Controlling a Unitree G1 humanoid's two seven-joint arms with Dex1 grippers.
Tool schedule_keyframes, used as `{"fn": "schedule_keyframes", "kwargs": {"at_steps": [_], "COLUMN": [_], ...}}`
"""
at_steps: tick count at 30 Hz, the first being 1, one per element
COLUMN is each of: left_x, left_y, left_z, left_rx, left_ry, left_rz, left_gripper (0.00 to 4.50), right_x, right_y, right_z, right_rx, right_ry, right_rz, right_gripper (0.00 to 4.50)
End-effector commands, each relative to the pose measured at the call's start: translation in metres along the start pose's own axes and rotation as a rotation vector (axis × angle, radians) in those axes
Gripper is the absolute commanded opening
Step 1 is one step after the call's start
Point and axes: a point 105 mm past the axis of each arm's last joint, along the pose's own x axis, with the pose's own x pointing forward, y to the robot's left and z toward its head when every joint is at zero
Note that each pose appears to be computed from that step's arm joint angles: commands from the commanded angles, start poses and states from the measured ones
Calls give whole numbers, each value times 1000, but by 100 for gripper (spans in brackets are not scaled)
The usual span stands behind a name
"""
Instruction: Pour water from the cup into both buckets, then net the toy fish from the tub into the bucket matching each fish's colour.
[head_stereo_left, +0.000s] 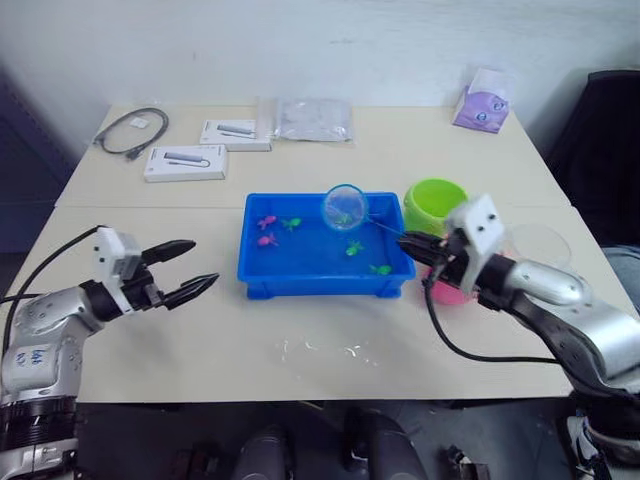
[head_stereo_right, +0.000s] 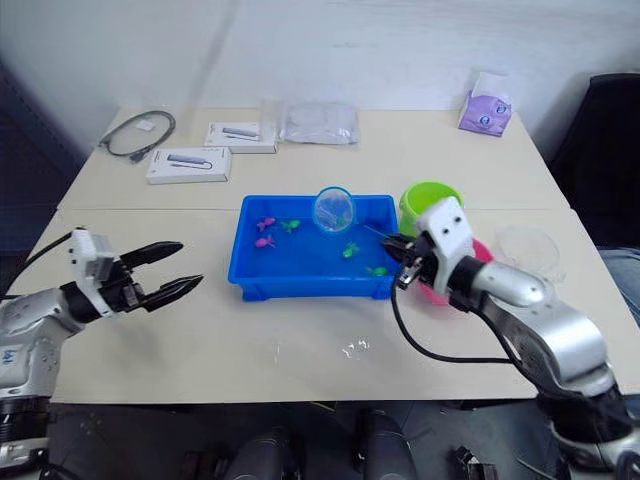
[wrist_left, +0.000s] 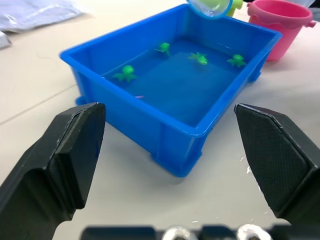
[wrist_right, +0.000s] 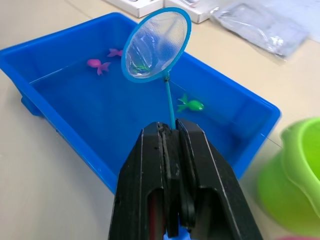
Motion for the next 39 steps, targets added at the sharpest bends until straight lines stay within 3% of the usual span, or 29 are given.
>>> {"fn": "schedule_keyframes", "kwargs": {"at_steps": [1,8,18,32,39], "left_x": [-8,-2,1,-2,0], "left_y": [-2,-4,-2,2,4], "left_z": [22,22,21,12,11], "left_rx": [123,173,163,112,112], "left_ry": [-14,60,83,79,75], "left_rz": [35,12,25,66,63], "left_gripper": [443,443,443,443,443], "right_x": [42,90,127,146,135], "right_y": [16,18,21,64,75], "right_z": [-1,0,-6,-6,-10], "right_rx": [-109,-175,-307,-212,-97], "right_ry": [77,130,166,176,204], "right_rz": [104,118,42,167,256], "right_gripper": [0,0,0,0,0]}}
